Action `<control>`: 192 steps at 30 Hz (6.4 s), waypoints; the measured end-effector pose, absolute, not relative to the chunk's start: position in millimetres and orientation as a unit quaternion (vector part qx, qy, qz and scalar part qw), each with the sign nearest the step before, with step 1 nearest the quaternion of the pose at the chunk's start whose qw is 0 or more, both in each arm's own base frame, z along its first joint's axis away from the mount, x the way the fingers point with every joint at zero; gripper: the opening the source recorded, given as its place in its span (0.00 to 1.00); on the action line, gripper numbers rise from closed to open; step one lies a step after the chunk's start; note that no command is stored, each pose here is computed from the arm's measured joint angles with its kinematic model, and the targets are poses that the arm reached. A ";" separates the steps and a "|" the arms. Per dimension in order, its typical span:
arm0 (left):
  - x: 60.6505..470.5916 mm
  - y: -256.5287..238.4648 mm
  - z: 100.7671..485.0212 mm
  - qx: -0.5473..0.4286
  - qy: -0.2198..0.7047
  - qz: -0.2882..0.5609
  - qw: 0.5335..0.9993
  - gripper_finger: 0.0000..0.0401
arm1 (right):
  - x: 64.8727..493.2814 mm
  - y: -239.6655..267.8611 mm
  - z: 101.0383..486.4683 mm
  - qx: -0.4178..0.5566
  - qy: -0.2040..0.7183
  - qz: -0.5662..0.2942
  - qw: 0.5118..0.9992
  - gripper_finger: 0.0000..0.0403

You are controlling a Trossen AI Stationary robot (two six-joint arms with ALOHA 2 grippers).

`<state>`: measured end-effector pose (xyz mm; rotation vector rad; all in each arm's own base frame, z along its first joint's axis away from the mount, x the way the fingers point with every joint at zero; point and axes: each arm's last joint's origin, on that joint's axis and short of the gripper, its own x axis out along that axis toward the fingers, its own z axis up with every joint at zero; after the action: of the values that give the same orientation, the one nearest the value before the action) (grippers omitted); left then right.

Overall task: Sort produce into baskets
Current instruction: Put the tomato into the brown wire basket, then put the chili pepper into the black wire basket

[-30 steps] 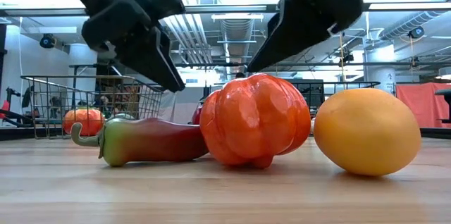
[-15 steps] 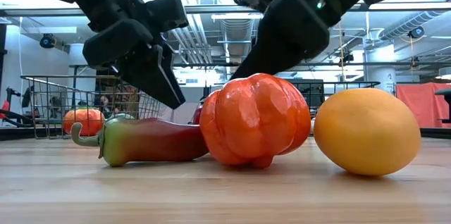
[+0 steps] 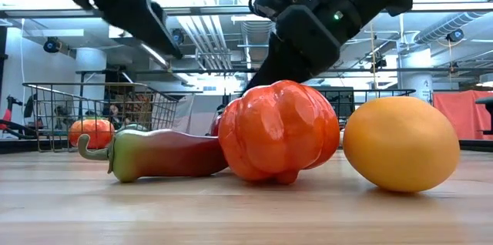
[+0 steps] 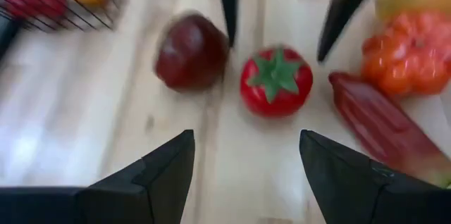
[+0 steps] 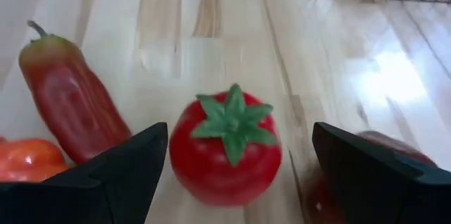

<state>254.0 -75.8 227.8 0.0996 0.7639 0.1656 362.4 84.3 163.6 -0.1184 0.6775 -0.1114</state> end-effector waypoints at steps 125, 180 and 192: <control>201.4 -8.9 304.2 0.010 0.274 0.388 0.880 0.64 | 305.6 76.6 293.5 -0.058 0.147 -0.129 0.979 0.90; 180.0 187.4 211.2 -0.091 0.565 0.405 0.713 0.71 | 309.7 75.7 279.9 -0.061 0.182 -0.133 0.972 0.90; 180.8 188.1 212.6 -0.089 0.558 0.407 0.718 0.76 | 309.7 75.7 279.9 -0.061 0.182 -0.133 0.972 0.90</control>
<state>180.8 188.1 212.6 -0.1974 1.2341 0.9016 309.7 75.7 279.9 -0.1223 0.3678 -0.2685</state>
